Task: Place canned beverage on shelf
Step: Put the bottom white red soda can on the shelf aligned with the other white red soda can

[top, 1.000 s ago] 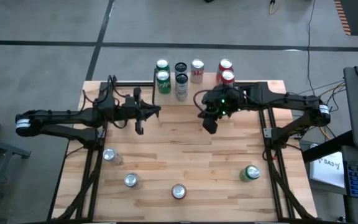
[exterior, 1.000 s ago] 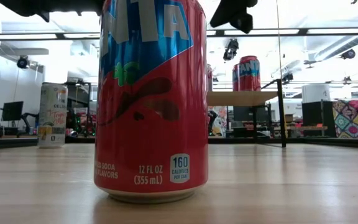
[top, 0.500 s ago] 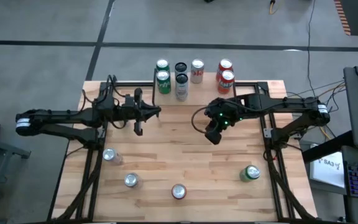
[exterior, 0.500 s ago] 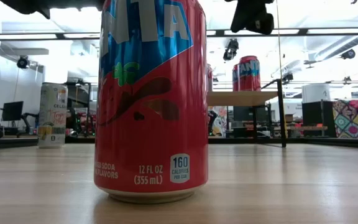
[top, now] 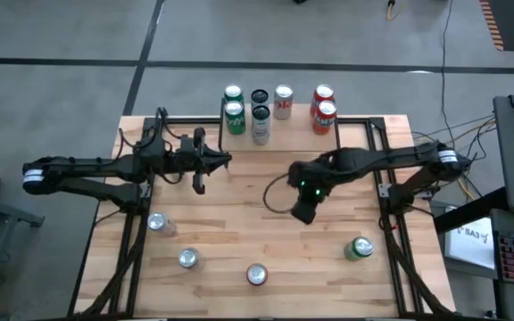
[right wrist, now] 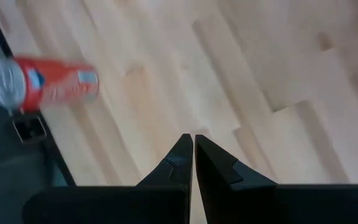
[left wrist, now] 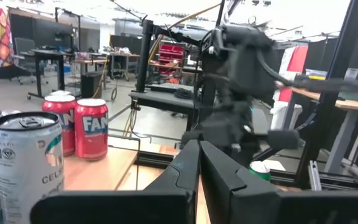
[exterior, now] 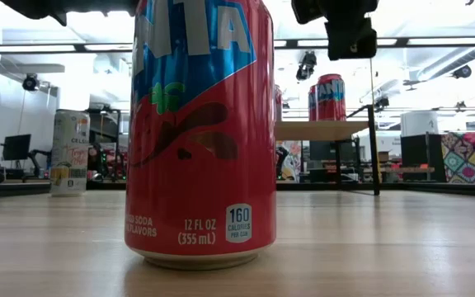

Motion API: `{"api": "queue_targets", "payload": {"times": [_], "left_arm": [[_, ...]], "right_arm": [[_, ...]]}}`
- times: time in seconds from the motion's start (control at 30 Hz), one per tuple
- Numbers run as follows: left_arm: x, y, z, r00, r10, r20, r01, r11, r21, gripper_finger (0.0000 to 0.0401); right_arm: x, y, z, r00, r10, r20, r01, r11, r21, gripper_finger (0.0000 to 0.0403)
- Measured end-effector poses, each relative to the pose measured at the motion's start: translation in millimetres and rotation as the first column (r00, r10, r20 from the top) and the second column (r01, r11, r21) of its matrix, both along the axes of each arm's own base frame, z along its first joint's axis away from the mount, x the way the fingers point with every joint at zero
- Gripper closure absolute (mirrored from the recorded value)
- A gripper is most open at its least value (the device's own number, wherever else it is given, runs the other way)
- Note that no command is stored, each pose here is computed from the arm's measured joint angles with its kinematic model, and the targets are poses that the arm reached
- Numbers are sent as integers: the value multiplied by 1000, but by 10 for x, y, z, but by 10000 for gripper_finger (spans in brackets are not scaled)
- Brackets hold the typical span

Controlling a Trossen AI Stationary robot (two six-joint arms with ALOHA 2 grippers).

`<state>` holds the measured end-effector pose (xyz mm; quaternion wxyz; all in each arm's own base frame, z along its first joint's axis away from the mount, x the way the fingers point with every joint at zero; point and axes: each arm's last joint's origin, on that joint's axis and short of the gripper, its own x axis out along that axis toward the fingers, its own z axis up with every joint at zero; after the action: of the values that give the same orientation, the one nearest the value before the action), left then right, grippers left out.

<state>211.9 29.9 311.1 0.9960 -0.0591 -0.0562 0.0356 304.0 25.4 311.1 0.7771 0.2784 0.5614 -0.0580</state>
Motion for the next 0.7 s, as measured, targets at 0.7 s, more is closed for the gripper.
{"api": "queue_targets", "payload": {"times": [0.7], "left_arm": [[37,-397,12,982,-187,22,187,982,-17,401]], "right_arm": [[198,1278,-260,817,525,239,-455,841,-293,394]]}}
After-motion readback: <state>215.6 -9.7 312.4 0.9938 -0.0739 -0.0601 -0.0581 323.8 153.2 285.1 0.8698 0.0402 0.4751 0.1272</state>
